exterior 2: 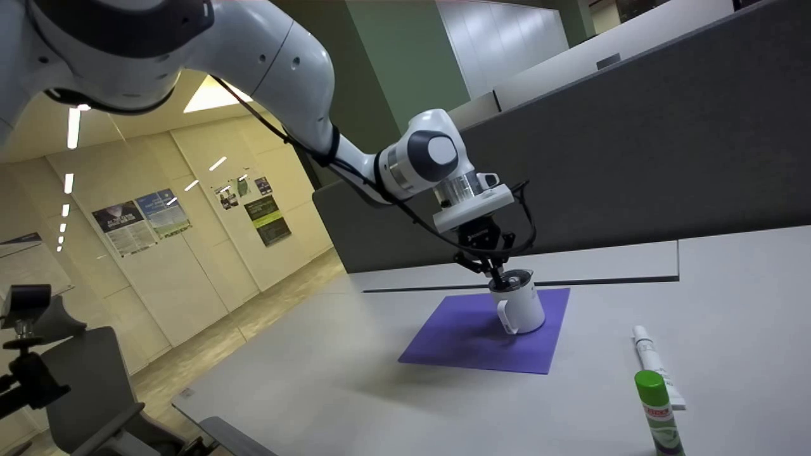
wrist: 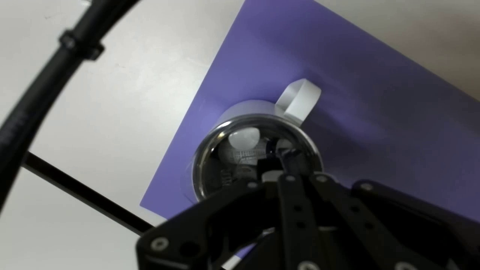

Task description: Move the black object on top of the silver thing slightly to the right

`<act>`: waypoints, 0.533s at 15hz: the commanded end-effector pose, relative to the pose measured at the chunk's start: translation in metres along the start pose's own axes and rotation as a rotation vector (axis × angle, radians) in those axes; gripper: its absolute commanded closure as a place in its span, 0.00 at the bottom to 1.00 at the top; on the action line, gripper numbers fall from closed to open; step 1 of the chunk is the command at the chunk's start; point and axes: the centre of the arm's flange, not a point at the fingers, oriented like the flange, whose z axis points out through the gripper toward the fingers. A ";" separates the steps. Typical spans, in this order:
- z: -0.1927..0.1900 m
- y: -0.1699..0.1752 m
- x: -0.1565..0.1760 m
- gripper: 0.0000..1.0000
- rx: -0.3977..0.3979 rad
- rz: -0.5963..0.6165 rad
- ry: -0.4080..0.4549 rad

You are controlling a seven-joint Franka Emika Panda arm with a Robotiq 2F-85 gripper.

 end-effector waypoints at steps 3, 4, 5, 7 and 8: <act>0.004 0.008 0.010 1.00 0.030 0.013 -0.005; 0.005 0.009 0.010 1.00 0.029 0.016 -0.009; 0.005 0.010 0.010 1.00 0.026 0.018 -0.011; 0.006 0.014 0.009 1.00 0.020 0.022 -0.015; 0.005 0.015 0.009 1.00 0.018 0.025 -0.017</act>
